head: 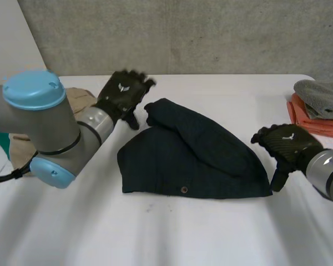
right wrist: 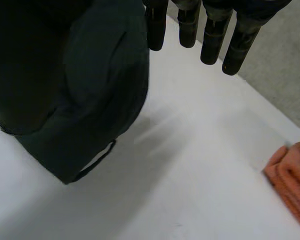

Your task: Fold the laundry.

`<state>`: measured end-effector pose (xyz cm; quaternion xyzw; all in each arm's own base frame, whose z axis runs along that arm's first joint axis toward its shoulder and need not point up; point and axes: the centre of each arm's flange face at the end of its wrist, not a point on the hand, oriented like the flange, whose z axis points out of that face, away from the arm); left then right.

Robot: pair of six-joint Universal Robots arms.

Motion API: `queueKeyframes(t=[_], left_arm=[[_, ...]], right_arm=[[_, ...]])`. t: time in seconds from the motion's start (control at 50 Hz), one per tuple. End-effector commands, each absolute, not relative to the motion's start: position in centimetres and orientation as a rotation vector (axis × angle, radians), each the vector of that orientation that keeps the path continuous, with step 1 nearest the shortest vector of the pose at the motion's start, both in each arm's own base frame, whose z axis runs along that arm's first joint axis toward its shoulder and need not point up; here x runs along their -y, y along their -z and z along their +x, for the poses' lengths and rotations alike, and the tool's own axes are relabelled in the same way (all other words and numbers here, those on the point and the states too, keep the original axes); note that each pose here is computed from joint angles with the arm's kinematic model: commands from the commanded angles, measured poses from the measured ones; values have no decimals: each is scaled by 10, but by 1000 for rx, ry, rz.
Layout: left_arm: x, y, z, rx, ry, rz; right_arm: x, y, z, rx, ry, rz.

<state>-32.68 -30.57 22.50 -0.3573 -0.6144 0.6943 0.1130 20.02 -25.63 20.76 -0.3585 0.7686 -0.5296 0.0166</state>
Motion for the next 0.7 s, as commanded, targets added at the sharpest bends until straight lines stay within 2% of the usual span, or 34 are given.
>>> queueKeyframes(t=[0.02, 0.1, 0.24, 0.4, 0.46, 0.54, 0.7], left_arm=[[330, -154, -303, 2031, -1817, -1360], [320, -146, -300, 2065, -1719, -1495], [313, -143, -295, 2120, -1633, -1540], [287, -127, -299, 2144, -1493, -1579], [280, -132, -303, 2147, -1497, -1584], [272, -150, -300, 2230, -1534, -1514], [207, -182, -318, 2235, -1498, -1300]], right_arm=[[268, -164, 212, -2431, 1677, -940], [269, -150, 217, -2436, 1651, -919], [273, -137, 222, -2443, 1626, -886], [289, -144, 225, -2382, 1734, -874], [295, -149, 228, -2350, 1768, -895], [315, -159, 233, -2302, 1859, -949], [383, -172, 252, -2158, 2131, -1102]])
